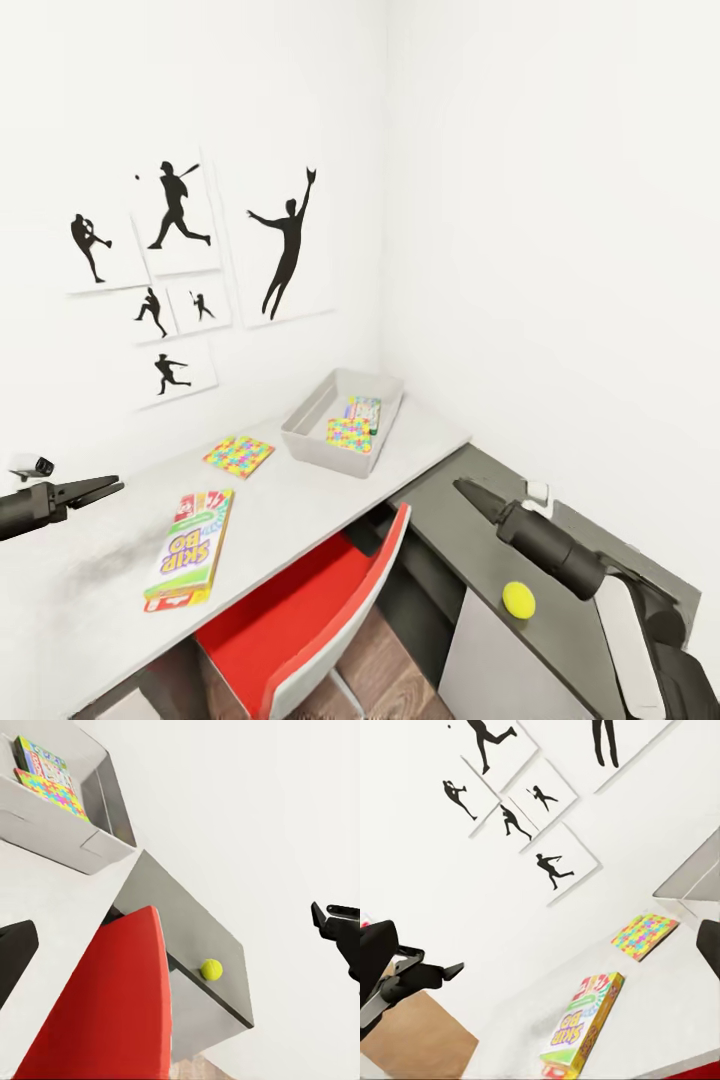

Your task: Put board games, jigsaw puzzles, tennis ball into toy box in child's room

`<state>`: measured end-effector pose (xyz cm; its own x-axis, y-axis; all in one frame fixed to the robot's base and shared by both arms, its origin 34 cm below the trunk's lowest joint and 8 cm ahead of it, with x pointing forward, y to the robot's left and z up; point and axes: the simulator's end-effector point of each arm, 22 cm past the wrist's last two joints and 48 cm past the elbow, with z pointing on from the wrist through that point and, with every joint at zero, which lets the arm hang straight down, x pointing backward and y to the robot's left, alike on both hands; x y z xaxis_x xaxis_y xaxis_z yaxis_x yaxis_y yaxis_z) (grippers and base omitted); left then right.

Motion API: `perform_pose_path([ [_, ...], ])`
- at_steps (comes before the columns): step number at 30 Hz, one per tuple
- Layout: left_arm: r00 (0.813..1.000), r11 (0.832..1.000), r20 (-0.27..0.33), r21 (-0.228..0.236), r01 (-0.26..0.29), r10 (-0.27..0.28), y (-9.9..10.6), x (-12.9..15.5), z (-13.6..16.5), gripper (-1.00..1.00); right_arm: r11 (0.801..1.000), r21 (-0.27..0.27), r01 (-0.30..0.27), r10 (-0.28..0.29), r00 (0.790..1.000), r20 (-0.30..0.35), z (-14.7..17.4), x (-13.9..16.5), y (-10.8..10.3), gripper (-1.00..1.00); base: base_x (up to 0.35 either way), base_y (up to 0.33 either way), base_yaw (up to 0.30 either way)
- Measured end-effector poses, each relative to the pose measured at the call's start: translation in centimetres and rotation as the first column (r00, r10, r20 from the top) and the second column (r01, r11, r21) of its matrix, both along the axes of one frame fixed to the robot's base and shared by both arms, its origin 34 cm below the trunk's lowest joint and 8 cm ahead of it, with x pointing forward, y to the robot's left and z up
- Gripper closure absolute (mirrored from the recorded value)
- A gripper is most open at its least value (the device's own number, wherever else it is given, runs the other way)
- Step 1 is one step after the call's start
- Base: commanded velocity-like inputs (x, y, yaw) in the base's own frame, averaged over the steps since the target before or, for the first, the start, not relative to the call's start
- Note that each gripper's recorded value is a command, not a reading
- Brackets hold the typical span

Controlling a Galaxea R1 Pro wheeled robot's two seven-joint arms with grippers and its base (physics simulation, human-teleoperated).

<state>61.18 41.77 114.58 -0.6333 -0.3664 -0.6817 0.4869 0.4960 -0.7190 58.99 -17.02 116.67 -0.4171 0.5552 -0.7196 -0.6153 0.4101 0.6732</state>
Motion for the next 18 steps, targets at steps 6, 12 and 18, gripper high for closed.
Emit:
perform_pose_path([
  [6,1.000,1.000,0.000,0.001,0.000,0.000,0.0,0.0,0.0,-1.00,1.000,-0.012,0.006,-0.006,1.000,-0.017,-0.4,0.2,0.3,-1.00,-0.108,-0.001,0.285],
  [12,1.000,1.000,-0.001,0.000,-0.001,0.001,0.1,-0.1,0.0,-1.00,1.000,-0.020,0.003,-0.004,1.000,-0.029,-0.7,0.4,0.7,-1.00,-0.015,0.111,0.287],
  [18,1.000,1.000,-0.002,0.001,-0.002,0.002,0.1,0.0,0.0,-1.00,0.999,-0.047,0.016,-0.018,0.998,-0.057,-1.4,0.9,1.1,-1.00,-0.002,0.167,0.287],
])
